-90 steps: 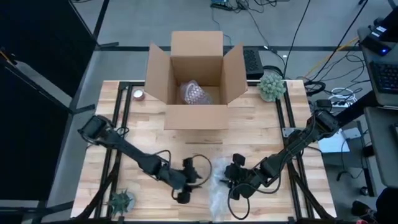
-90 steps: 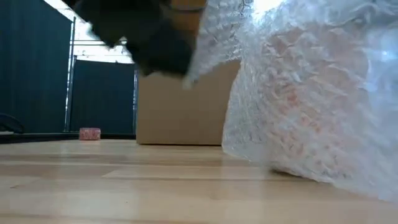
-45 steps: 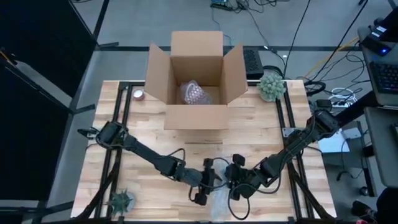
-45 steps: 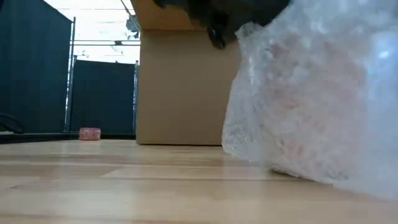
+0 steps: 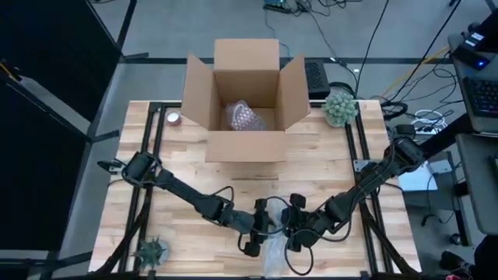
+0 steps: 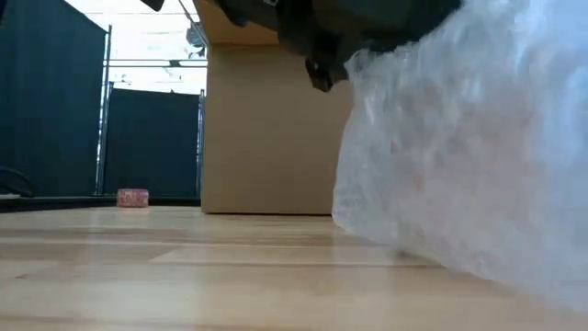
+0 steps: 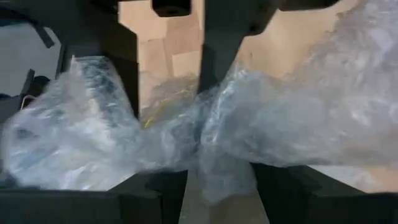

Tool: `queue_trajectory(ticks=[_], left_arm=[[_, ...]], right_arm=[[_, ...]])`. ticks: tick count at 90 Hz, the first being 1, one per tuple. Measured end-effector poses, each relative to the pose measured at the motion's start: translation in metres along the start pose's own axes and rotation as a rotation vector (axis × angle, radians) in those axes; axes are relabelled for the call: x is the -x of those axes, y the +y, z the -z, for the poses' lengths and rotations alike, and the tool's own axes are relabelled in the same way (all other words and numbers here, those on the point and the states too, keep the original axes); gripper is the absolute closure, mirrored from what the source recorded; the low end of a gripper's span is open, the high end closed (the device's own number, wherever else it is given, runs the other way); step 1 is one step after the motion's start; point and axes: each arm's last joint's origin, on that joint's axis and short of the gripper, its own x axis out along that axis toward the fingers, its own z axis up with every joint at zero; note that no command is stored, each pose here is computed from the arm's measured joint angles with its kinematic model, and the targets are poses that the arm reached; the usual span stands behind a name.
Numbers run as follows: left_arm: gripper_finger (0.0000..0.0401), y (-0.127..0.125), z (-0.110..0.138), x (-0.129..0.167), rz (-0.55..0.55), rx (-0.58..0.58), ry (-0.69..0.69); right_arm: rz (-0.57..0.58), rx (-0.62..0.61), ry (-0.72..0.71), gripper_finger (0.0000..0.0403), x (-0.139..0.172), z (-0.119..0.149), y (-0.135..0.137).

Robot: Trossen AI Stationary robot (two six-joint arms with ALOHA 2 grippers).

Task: Wrap mug
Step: Wrap the yellow mug with the bubble wrap

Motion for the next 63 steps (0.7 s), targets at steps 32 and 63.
queue_trajectory(ticks=[32, 63], left_arm=[[0.0241, 0.001, 0.000, 0.000, -0.013, 0.028, -0.004], [0.0241, 0.013, -0.002, -0.002, -0.039, 0.250, -0.018]], right_arm=[[0.025, 0.064, 0.155, 0.0245, 0.027, -0.027, 0.008], [0.026, 0.053, 0.123, 0.0245, 0.048, -0.058, 0.018]])
